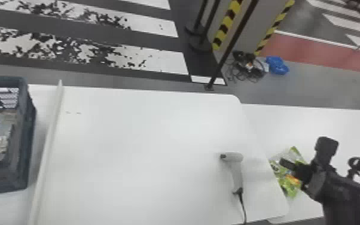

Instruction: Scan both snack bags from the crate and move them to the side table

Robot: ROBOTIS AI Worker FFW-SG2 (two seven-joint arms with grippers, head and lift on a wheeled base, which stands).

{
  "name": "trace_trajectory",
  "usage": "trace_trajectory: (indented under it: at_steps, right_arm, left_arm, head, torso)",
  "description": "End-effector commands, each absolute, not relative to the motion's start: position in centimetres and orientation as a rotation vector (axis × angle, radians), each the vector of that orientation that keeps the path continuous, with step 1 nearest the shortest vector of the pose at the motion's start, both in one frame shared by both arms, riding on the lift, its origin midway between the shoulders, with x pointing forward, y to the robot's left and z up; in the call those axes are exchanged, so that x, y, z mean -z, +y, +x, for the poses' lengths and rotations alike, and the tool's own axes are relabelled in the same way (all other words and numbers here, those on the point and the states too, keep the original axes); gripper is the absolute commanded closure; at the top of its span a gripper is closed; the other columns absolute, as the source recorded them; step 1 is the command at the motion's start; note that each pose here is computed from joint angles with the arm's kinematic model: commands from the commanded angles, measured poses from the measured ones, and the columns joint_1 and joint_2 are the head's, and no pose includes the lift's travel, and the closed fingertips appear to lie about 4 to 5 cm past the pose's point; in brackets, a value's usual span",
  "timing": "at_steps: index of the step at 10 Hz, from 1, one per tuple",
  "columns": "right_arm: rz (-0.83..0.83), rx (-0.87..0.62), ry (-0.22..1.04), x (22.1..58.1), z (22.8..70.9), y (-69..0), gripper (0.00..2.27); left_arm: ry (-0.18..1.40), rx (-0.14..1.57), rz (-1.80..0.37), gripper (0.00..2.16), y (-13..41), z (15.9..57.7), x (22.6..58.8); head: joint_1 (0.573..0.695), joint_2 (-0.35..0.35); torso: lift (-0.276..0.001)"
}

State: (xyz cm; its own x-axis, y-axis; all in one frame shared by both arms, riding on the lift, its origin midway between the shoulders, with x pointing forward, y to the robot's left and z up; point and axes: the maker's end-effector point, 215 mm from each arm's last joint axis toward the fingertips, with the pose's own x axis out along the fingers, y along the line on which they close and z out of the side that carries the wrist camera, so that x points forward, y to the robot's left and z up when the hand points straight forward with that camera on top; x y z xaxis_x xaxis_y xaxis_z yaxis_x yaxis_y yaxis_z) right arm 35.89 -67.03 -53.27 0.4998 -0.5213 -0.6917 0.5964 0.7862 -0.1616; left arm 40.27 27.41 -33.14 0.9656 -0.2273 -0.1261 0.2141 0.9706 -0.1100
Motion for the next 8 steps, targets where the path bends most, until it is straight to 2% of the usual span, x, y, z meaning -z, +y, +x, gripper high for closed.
trace_trajectory:
  at_steps: [1,3,6,8]
  right_arm:
    - [0.175,0.557,0.690,51.1,37.2,-62.2,0.05]
    - [0.168,0.427,0.575,47.9,39.0,-55.1,0.05]
    - [0.192,0.295,0.497,45.5,40.5,-45.9,0.05]
    - [0.149,0.130,0.296,38.6,41.7,-38.1,0.05]
  left_arm:
    - [0.136,0.228,-0.098,0.07,27.1,40.4,33.1]
    - [0.136,0.227,-0.093,0.07,27.0,40.5,33.0]
    - [0.132,0.216,-0.085,0.07,27.1,40.9,32.8]
    - [0.135,0.224,-0.088,0.07,26.4,41.0,32.9]
  head:
    - [0.695,-0.350]
    - [0.695,-0.350]
    - [0.695,-0.331]
    - [0.695,-0.254]
  torso:
    - [-0.029]
    - [-0.029]
    - [-0.029]
    - [-0.029]
